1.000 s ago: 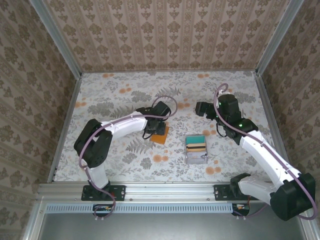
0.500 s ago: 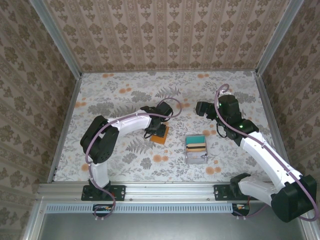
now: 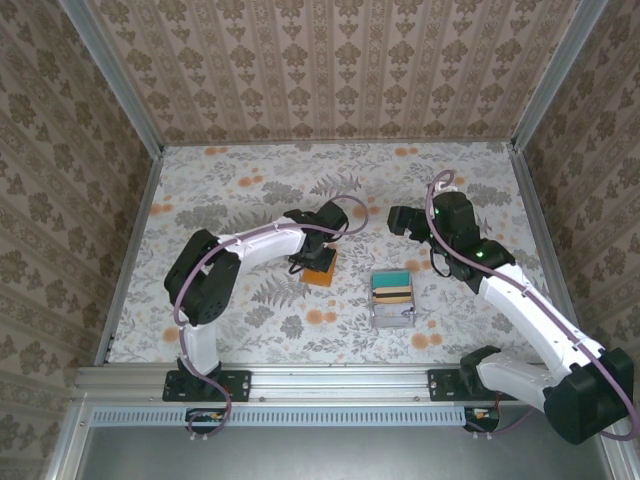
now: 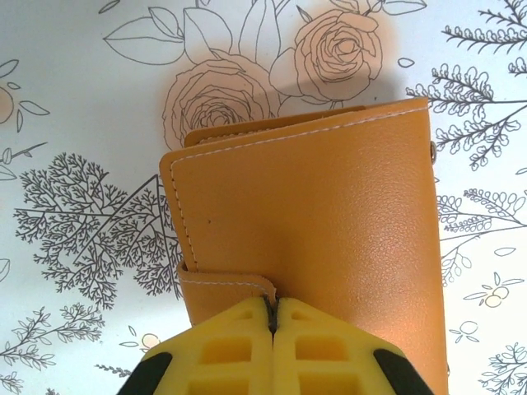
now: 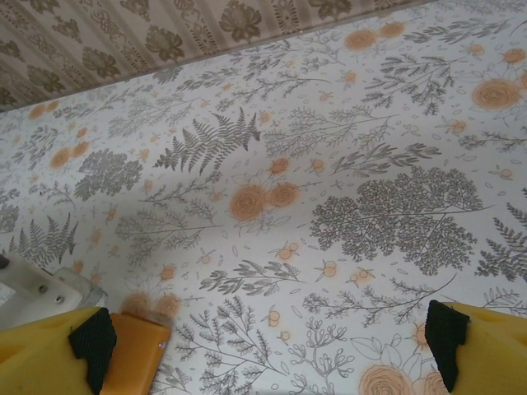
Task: Take the credit cards out of the card holder
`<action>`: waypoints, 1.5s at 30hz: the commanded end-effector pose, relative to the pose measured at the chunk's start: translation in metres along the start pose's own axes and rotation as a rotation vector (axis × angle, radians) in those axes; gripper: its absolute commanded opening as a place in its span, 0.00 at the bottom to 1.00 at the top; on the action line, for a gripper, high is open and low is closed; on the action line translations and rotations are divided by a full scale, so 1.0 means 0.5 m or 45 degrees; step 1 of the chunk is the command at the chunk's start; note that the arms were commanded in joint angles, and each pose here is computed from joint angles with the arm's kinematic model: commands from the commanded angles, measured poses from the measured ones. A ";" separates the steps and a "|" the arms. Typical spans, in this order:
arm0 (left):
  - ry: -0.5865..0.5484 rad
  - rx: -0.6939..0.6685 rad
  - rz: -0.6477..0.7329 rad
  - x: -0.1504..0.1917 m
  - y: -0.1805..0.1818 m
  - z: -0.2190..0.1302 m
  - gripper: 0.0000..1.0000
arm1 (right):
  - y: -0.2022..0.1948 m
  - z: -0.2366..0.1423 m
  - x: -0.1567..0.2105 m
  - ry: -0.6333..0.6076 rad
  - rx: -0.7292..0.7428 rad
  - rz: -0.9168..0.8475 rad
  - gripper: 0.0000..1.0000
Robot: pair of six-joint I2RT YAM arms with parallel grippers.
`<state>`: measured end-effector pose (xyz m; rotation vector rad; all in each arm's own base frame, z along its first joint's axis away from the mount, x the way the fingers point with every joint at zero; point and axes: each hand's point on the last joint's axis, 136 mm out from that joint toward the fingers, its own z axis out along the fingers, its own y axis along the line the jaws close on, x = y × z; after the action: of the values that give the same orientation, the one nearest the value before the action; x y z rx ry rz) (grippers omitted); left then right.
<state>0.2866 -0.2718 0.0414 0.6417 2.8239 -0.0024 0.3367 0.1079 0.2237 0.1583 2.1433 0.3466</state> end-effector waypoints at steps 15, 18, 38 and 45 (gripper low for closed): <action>-0.234 0.264 -0.420 -0.047 0.073 -0.093 0.00 | 0.186 0.081 0.020 0.242 -0.304 -0.043 0.99; -0.226 0.289 -0.461 -0.044 0.076 -0.082 0.00 | 0.226 0.113 0.057 0.332 -0.372 -0.008 0.89; -0.136 0.305 -0.531 -0.034 0.064 -0.010 0.00 | 0.354 0.293 0.330 0.975 -0.466 0.313 0.00; -0.139 0.309 -0.542 -0.041 0.071 -0.022 0.00 | 0.298 0.322 0.401 1.103 -0.228 0.295 0.00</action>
<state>0.3121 -0.2472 0.0520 0.1019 2.8205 -0.4156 0.3651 0.3390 0.0444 0.0984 2.8191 0.9804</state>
